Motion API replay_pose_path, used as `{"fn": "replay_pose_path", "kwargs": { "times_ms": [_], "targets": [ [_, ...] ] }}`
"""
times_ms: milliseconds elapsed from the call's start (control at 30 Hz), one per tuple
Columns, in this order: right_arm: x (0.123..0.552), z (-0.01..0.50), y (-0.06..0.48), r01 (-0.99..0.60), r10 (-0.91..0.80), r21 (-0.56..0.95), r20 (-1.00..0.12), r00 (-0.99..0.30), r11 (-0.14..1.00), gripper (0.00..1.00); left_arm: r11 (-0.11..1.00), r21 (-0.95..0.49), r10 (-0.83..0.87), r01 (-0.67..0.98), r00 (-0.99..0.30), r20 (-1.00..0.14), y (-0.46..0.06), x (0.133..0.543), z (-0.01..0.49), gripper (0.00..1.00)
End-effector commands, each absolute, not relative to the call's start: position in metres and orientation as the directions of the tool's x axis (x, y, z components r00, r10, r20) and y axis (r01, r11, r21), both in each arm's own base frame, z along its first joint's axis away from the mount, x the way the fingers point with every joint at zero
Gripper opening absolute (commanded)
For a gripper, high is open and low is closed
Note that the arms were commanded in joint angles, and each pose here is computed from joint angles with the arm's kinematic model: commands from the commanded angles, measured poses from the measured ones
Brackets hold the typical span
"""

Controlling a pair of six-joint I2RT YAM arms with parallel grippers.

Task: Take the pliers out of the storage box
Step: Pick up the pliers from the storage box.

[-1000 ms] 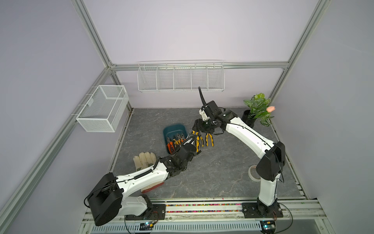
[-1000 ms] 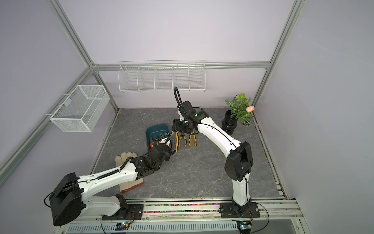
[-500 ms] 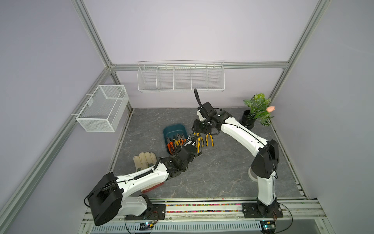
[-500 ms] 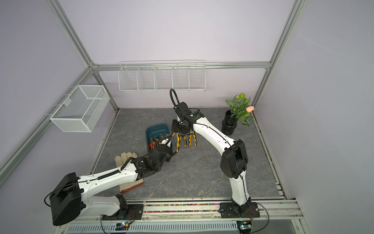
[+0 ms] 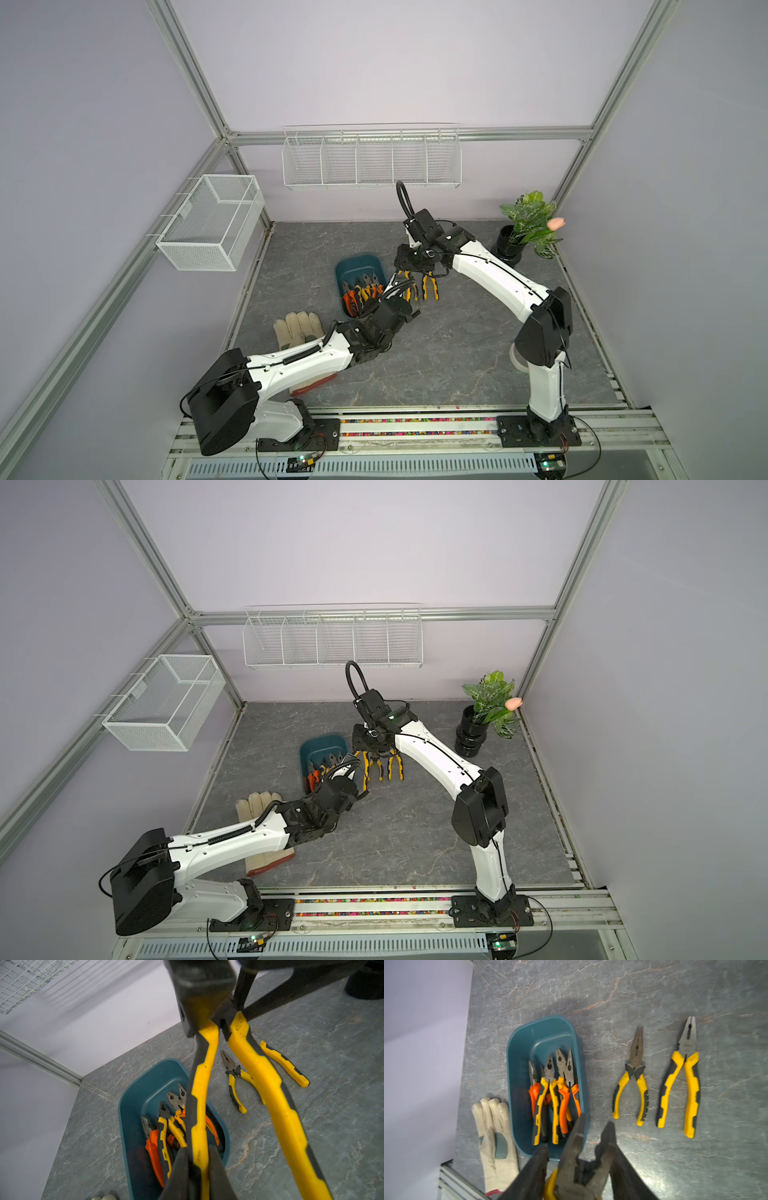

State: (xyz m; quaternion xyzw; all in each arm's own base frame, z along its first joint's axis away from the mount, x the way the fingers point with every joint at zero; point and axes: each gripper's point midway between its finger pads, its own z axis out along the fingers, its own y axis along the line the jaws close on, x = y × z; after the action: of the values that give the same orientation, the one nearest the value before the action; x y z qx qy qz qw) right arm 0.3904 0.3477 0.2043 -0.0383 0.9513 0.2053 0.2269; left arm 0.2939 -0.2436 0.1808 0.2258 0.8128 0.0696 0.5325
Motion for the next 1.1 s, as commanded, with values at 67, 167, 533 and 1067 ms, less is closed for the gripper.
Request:
{"fn": "replay_pose_path", "kwargs": {
  "times_ms": [67, 167, 533, 1067],
  "targets": [
    [0.391, 0.199, 0.339, -0.145, 0.009, 0.311, -0.444, -0.896, 0.939, 0.53, 0.928, 0.316, 0.362, 0.198, -0.27, -0.892, -0.246, 0.305, 0.219, 0.0],
    [0.392, 0.203, 0.338, -0.135, 0.025, 0.317, -0.453, -0.891, 0.939, 0.51, 0.927, 0.319, 0.364, 0.197, -0.271, -0.891, -0.246, 0.304, 0.218, 0.0],
    [0.397, 0.224, 0.329, -0.091, 0.09, 0.325, -0.501, -0.861, 0.941, 0.49, 0.922, 0.328, 0.376, 0.206, -0.275, -0.885, -0.25, 0.304, 0.214, 0.0],
    [0.41, 0.248, 0.322, -0.061, 0.179, 0.393, -0.544, -0.82, 0.918, 0.49, 0.927, 0.305, 0.357, 0.22, -0.262, -0.897, -0.25, 0.299, 0.217, 0.0]
  ]
}}
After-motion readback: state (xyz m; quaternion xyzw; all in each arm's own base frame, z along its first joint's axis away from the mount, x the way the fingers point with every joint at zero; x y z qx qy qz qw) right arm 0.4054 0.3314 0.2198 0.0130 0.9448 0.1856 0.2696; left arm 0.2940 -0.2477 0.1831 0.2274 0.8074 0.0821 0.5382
